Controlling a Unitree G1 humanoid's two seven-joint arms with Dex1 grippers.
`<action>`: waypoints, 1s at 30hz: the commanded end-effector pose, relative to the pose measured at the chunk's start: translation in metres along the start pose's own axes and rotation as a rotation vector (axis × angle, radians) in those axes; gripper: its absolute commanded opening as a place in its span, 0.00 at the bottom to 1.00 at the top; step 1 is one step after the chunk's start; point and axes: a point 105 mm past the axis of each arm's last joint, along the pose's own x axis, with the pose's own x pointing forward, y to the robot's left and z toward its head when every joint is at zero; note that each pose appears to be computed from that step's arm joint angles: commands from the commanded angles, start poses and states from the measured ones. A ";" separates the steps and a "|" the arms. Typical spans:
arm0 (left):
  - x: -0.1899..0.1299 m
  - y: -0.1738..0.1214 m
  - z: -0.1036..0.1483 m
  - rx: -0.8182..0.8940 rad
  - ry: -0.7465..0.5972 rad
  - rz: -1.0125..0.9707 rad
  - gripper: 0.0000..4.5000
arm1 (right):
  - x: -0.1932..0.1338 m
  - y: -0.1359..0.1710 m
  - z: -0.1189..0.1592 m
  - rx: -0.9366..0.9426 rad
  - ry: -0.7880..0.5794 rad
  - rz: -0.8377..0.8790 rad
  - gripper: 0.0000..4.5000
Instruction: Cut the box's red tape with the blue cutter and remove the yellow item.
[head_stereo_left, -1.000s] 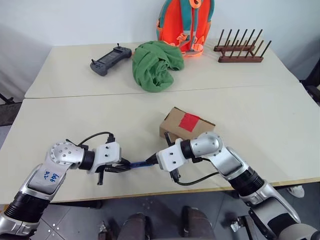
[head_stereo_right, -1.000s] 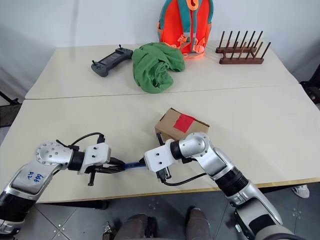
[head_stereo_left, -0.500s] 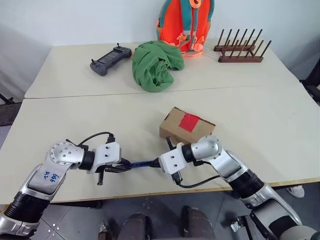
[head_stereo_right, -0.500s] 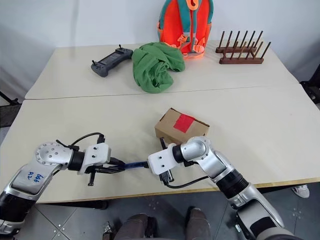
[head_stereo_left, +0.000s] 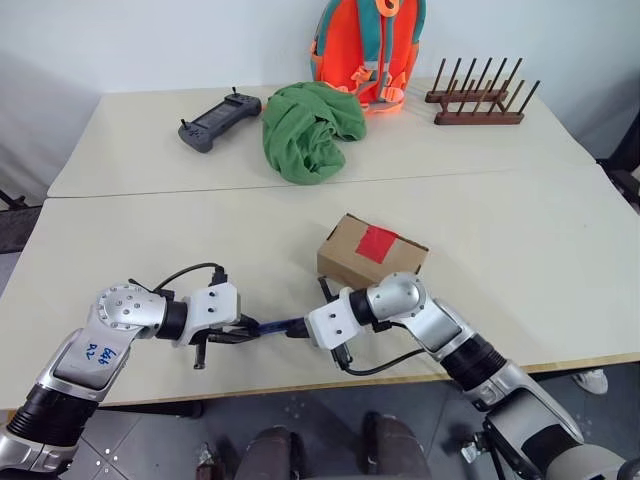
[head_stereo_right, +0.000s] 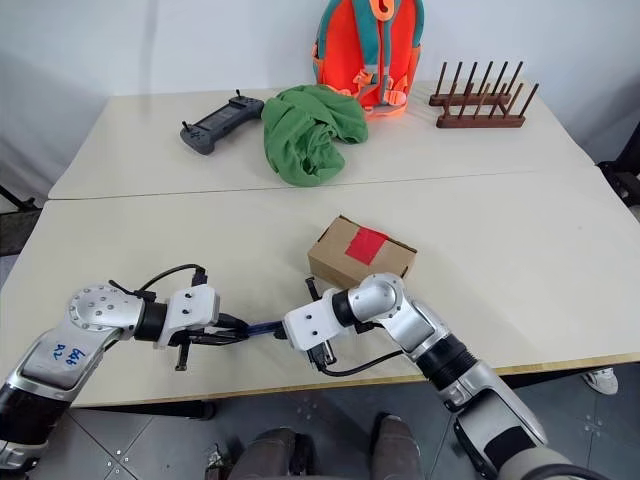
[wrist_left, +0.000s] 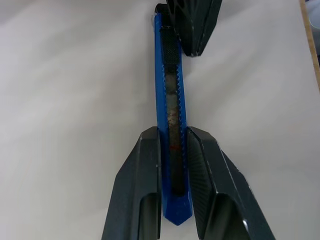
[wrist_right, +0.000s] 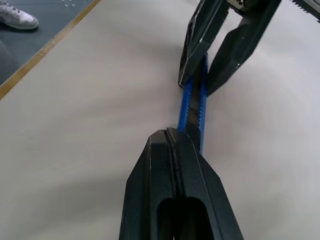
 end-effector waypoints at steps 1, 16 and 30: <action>0.007 -0.009 -0.015 -0.045 0.046 -0.029 0.09 | -0.009 -0.012 0.009 -0.027 -0.009 -0.049 0.00; 0.009 -0.005 -0.014 -0.044 0.047 -0.034 0.09 | -0.036 -0.013 0.005 -0.030 0.045 -0.069 0.00; 0.008 -0.008 -0.013 -0.042 0.047 -0.039 0.09 | -0.021 -0.004 -0.006 -0.017 0.044 -0.030 0.00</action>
